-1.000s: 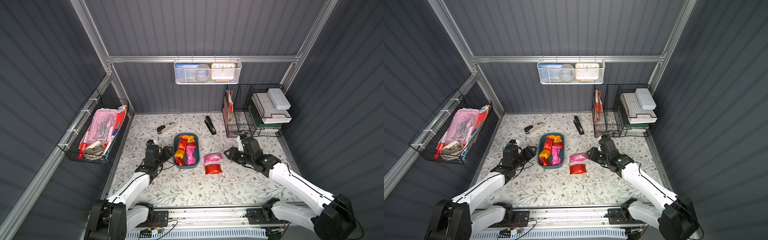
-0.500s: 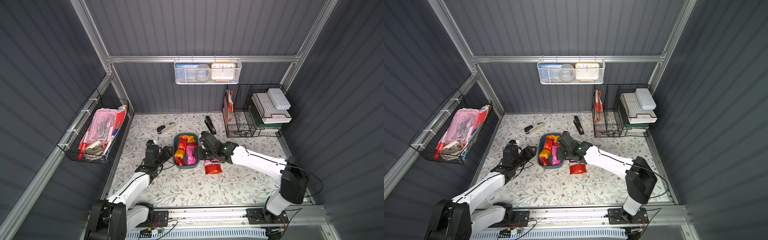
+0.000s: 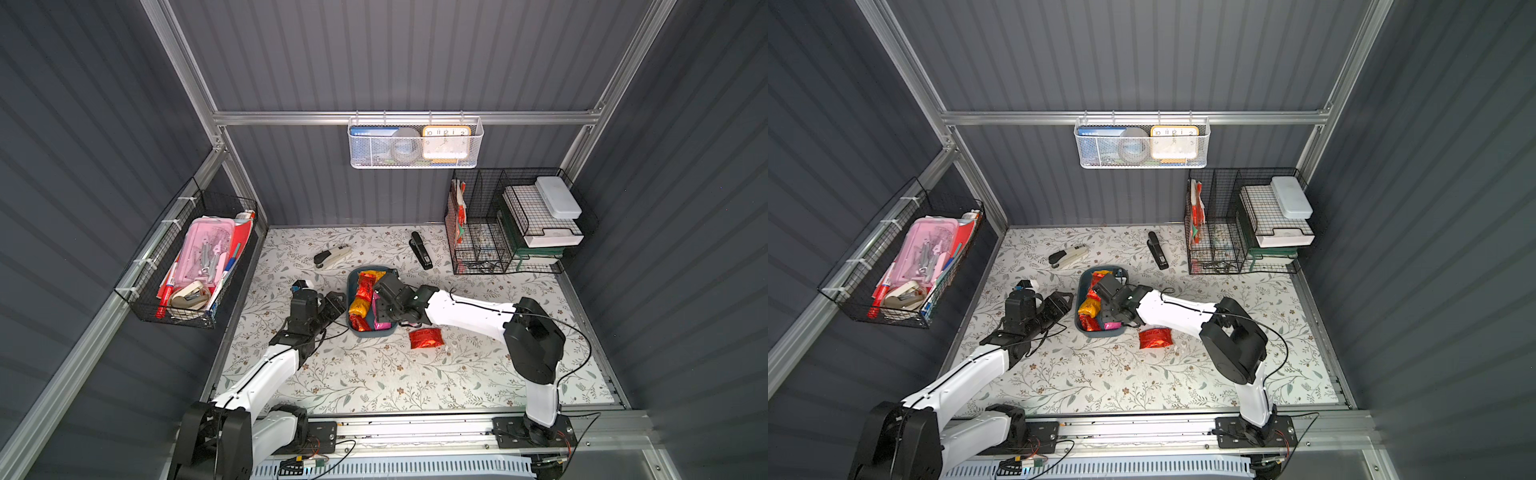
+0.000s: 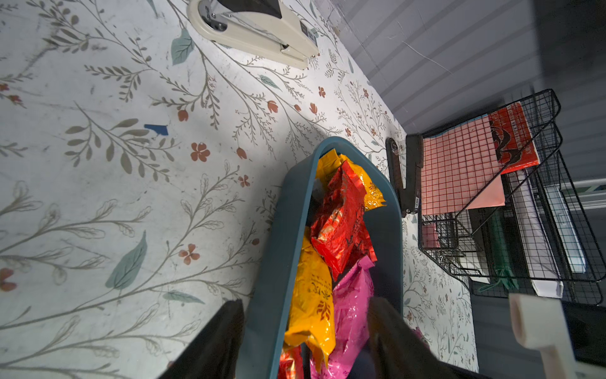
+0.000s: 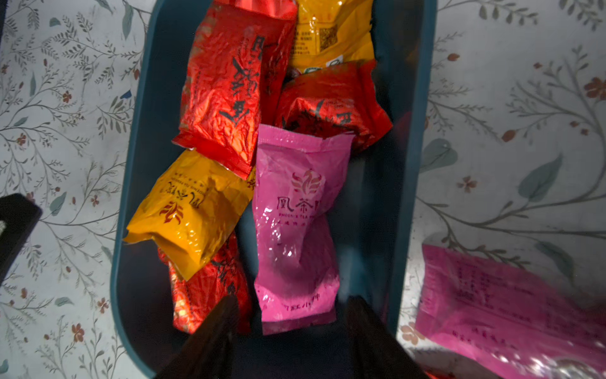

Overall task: Take the tea bags out of the storage box
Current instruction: Pick up the tea bag from the storage box, then place the tea bag at the center of the board.

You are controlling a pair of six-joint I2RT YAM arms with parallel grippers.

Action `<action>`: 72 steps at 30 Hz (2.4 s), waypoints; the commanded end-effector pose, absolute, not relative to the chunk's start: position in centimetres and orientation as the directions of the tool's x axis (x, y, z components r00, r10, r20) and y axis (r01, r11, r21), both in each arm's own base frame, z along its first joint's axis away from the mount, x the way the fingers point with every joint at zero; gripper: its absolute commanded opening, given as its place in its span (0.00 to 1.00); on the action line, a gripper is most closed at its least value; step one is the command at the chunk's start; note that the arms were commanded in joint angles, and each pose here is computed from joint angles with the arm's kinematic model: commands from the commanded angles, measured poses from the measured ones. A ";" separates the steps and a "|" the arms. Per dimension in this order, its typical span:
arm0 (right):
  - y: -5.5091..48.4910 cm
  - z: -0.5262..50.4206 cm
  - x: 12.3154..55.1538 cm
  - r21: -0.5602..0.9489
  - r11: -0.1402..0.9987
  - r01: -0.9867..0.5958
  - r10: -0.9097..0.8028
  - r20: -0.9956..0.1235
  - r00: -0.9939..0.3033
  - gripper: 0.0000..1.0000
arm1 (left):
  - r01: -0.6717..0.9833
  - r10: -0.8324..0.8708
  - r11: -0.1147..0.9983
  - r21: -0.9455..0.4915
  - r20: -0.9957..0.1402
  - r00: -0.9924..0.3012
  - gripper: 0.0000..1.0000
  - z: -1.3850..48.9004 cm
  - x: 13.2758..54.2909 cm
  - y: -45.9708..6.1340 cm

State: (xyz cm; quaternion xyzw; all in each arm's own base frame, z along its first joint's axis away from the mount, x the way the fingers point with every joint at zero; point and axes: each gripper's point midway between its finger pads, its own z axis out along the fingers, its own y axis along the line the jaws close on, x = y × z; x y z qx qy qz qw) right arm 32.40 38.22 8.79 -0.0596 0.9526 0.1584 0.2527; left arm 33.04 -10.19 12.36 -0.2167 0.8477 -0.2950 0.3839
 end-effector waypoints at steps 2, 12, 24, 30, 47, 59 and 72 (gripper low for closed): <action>38.9 8.6 33.2 0.249 0.950 -0.191 -0.035 -0.521 -0.853 0.57 | -0.151 -0.599 0.727 -0.670 -0.511 -0.617 0.65 12.2 33.2 -10.2; 39.1 7.4 33.9 0.217 0.961 -0.175 -0.039 -0.518 -0.855 0.45 | -0.156 -0.602 0.729 -0.667 -0.515 -0.610 0.65 12.0 32.7 -9.9; 39.8 6.6 34.1 0.219 0.959 -0.179 -0.047 -0.503 -0.863 0.18 | -0.155 -0.600 0.731 -0.664 -0.518 -0.610 0.65 12.2 32.7 -9.9; 40.1 6.8 34.0 0.230 0.954 -0.192 -0.053 -0.503 -0.863 0.05 | -0.152 -0.600 0.732 -0.664 -0.523 -0.605 0.65 12.5 32.6 -9.8; 40.1 13.6 33.2 0.327 0.916 -0.233 -0.010 -0.563 -0.826 0.00 | -0.142 -0.600 0.732 -0.667 -0.531 -0.598 0.65 13.0 32.7 -9.8; 36.3 17.0 32.1 0.299 0.933 -0.199 0.029 -0.616 -0.787 0.00 | -0.124 -0.585 0.741 -0.661 -0.543 -0.602 0.65 13.2 33.2 -10.0; 25.2 17.0 29.0 0.202 0.979 -0.034 0.103 -0.629 -0.771 0.00 | -0.115 -0.582 0.742 -0.661 -0.548 -0.601 0.66 13.3 33.1 -10.1</action>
